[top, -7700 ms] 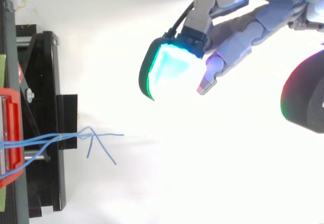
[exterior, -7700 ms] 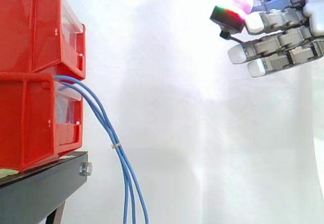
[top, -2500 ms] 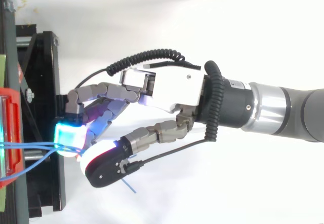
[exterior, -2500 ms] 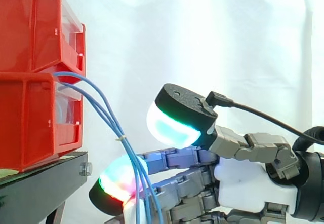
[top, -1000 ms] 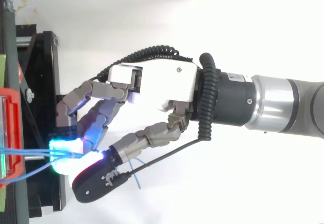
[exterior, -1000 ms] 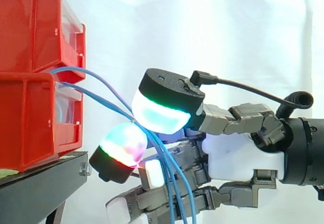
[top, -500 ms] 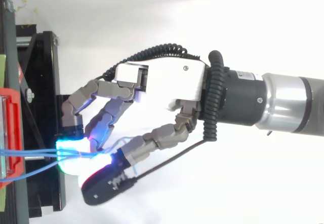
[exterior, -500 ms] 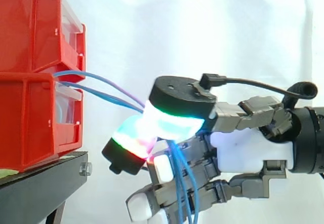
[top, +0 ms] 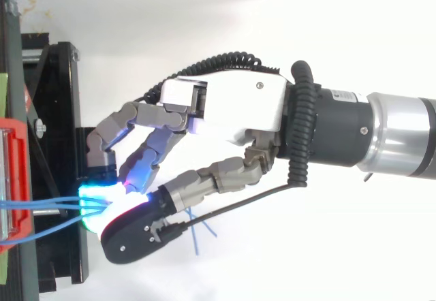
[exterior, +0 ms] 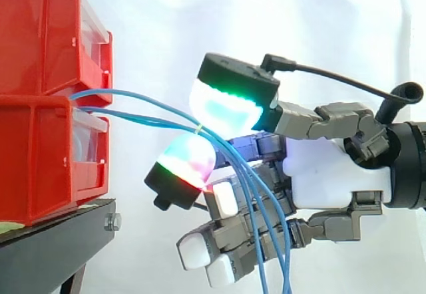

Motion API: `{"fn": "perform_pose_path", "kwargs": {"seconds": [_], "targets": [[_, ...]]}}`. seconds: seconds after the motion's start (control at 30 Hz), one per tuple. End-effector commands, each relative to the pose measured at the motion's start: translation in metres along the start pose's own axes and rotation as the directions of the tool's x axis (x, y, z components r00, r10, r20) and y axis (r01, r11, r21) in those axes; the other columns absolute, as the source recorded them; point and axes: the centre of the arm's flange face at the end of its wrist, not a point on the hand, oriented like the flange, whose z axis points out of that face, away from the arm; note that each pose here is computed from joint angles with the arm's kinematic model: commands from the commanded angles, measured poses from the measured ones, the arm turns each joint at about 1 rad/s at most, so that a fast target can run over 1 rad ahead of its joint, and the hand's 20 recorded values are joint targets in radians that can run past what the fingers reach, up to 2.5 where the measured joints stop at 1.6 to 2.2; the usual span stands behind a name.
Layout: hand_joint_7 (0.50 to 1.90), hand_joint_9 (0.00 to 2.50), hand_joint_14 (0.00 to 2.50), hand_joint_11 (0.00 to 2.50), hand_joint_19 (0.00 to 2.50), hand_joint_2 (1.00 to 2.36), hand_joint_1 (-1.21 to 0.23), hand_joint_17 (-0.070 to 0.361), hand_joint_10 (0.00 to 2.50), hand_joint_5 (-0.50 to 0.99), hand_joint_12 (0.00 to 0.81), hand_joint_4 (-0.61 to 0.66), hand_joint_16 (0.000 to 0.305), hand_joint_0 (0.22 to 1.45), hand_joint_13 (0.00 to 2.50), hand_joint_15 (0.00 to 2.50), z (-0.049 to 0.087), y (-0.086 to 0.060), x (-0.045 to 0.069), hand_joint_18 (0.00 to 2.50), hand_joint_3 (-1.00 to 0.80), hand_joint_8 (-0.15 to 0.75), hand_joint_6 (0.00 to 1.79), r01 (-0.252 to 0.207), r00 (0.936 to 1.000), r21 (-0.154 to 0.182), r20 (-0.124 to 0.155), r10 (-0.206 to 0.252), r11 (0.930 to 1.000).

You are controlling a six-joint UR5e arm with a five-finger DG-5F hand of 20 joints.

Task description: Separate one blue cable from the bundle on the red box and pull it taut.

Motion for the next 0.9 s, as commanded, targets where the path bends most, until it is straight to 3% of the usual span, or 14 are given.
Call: {"fn": "perform_pose_path", "kwargs": {"seconds": [0.0, 0.13, 0.17, 0.23, 0.33, 0.47, 0.63, 0.87], "targets": [[0.93, 1.13, 0.02, 0.57, 0.49, 1.01, -0.65, 0.093, 0.02, -0.12, 0.315, 0.04, 0.041, 0.57, 0.81, 0.43, 0.0000, -0.0001, -0.0021, 0.66, -0.27, 0.208, 0.87, -0.001, 1.0000, 0.001, 0.003, 0.001, 1.0000], [0.98, 1.10, 0.02, 0.55, 0.46, 1.02, -0.74, 0.106, 0.02, -0.12, 0.343, 0.02, 0.047, 0.59, 0.83, 0.42, 0.0003, 0.0007, -0.0020, 0.71, -0.12, 0.236, 0.88, 0.000, 1.0000, -0.001, 0.003, 0.000, 1.0000], [0.91, 1.08, 0.02, 0.55, 0.46, 1.02, -0.77, 0.104, 0.02, -0.13, 0.337, -0.02, 0.046, 0.61, 0.82, 0.42, 0.0000, -0.0001, -0.0021, 0.70, -0.08, 0.225, 0.92, 0.001, 1.0000, 0.001, 0.003, -0.001, 1.0000], [0.90, 1.05, 0.02, 0.56, 0.47, 1.02, -0.80, 0.098, 0.02, -0.14, 0.325, -0.09, 0.044, 0.63, 0.81, 0.43, 0.0003, 0.0007, -0.0020, 0.68, -0.07, 0.219, 0.93, 0.000, 1.0000, -0.001, 0.003, 0.000, 1.0000], [0.89, 1.01, 0.02, 0.57, 0.45, 1.02, -0.89, 0.089, 0.02, -0.16, 0.305, -0.15, 0.039, 0.68, 0.79, 0.42, 0.0006, 0.0014, -0.0020, 0.67, -0.18, 0.185, 0.95, 0.000, 1.0000, -0.002, 0.003, 0.000, 1.0000], [0.83, 1.00, 0.02, 0.56, 0.43, 1.00, -0.90, 0.085, 0.02, -0.16, 0.297, -0.20, 0.038, 0.76, 0.78, 0.39, 0.0017, 0.0034, -0.0041, 0.71, -0.46, 0.171, 0.95, 0.000, 1.0000, -0.007, 0.005, 0.000, 1.0000], [0.90, 1.06, 0.02, 0.56, 0.43, 1.00, -0.90, 0.084, 0.02, -0.15, 0.295, -0.19, 0.037, 0.74, 0.81, 0.39, 0.0020, 0.0039, -0.0059, 0.72, -0.50, 0.177, 0.94, 0.000, 1.0000, -0.007, 0.001, 0.000, 1.0000], [0.81, 1.13, 0.02, 0.56, 0.48, 1.00, -0.79, 0.088, 0.02, -0.12, 0.303, 0.01, 0.039, 0.56, 0.84, 0.42, 0.0014, 0.0051, -0.0057, 0.73, -0.50, 0.184, 0.91, 0.001, 1.0000, -0.003, -0.003, -0.001, 1.0000]]}}
